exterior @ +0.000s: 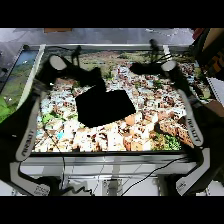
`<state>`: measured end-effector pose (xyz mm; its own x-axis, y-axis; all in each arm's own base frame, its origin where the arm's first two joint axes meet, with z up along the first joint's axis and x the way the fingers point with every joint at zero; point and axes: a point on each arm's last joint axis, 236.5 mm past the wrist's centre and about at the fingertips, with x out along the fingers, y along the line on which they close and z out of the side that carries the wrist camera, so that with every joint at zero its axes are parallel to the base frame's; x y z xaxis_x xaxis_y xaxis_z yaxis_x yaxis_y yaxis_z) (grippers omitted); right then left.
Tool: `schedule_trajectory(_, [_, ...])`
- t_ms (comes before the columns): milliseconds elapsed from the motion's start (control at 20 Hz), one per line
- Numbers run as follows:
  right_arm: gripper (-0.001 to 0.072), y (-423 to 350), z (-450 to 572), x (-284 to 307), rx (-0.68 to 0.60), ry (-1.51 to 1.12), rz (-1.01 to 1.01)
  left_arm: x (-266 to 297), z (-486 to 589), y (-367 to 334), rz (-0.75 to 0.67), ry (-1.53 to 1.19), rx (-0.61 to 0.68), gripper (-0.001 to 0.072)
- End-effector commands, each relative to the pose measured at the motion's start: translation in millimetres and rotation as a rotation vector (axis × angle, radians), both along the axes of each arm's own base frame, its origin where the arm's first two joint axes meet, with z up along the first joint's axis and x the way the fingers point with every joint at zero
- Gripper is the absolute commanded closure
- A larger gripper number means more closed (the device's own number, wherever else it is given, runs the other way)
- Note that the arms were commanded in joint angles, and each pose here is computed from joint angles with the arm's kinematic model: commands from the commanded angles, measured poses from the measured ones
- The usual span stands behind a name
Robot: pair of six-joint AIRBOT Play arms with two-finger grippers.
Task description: Fold the clothes and pants, and hang the long-sleeved shirts on hangers.
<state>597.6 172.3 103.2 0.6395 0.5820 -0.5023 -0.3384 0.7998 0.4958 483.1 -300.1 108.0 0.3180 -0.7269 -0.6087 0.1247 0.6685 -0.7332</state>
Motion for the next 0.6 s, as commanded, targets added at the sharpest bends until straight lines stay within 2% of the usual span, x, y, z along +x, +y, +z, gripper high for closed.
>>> schedule_trajectory(0, [0.0691, -65.7, 30.3, -4.2, -0.074, -0.038, -0.066, -2.2, -12.7, -76.4, 0.025, 0.142, -0.254, 0.0419])
schedule_trajectory(50, [0.0691, -76.6, 34.6, -4.9, -0.080, -0.042, -0.081, -11.4, -25.4, -92.9, -0.001, 0.174, -0.260, 0.0107])
schedule_trajectory(100, [0.0691, -85.7, 33.9, -6.1, -0.087, -0.034, -0.088, -19.0, -36.4, -104.2, -0.037, 0.171, -0.246, -0.0004])
schedule_trajectory(150, [0.0691, -93.8, 29.6, -8.4, -0.101, -0.018, -0.089, -25.4, -45.8, -112.9, -0.088, 0.136, -0.221, -0.0001])
schedule_trajectory(300, [0.0692, -128.8, -1.3, -22.8, -0.262, 0.065, -0.077, -29.3, -49.1, -117.9, -0.167, 0.039, -0.188, 0.0000])
schedule_trajectory(450, [0.0693, -162.6, -50.8, -48.9, -0.382, 0.218, -0.054, -12.0, -37.4, -96.0, -0.182, -0.070, -0.166, 0.0005])
schedule_trajectory(500, [0.0693, -167.2, -74.9, -63.5, -0.380, 0.295, -0.024, -6.9, -30.7, -86.6, -0.188, -0.107, -0.159, 0.0037])
schedule_trajectory(550, [0.0693, -165.6, -97.6, -79.9, -0.356, 0.371, 0.016, -2.1, -21.7, -74.6, -0.200, -0.156, -0.143, 0.0169])
